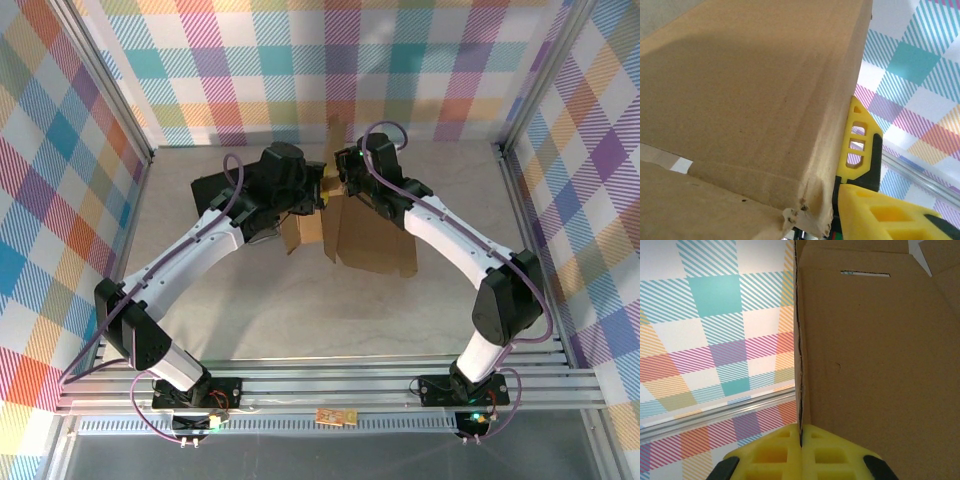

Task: Fold the paper box

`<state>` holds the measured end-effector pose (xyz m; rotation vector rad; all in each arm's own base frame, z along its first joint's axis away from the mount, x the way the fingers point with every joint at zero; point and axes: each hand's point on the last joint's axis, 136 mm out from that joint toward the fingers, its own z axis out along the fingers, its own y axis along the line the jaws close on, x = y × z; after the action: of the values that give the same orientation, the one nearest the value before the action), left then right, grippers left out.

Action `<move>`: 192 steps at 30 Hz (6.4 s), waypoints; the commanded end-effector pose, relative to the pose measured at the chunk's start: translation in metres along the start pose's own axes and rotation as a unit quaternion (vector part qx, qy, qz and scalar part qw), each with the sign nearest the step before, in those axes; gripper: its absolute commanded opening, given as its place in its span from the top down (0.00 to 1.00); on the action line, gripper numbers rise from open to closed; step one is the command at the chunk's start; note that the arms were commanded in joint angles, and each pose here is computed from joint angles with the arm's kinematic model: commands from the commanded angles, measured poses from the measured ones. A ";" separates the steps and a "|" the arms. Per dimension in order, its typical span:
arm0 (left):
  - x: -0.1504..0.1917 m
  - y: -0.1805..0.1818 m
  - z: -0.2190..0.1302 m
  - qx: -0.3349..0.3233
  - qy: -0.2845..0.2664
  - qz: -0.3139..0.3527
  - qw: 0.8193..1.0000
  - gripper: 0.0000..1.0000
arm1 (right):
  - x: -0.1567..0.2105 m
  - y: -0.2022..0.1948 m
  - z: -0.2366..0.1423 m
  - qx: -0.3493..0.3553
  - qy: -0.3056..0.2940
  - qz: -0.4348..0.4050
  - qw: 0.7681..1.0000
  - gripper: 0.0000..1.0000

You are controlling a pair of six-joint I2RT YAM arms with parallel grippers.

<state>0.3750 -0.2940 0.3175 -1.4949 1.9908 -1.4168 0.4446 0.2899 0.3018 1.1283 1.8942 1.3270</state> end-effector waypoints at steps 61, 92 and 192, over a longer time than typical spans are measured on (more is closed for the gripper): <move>-0.068 -0.001 -0.008 0.003 0.247 0.200 0.948 1.00 | -0.005 -0.044 -0.050 -0.047 0.126 0.028 0.991 0.41; -0.065 0.003 0.002 0.003 0.278 0.209 0.938 1.00 | 0.001 -0.022 0.047 -0.113 0.174 0.060 0.976 0.62; -0.031 0.139 0.070 -0.162 -0.037 0.663 0.730 0.34 | -0.060 -0.060 0.013 0.124 0.009 0.098 0.987 1.00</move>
<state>0.3609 -0.2883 0.0887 0.0709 2.5050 -0.1117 0.4694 0.2355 0.2295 1.4906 2.0510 1.2177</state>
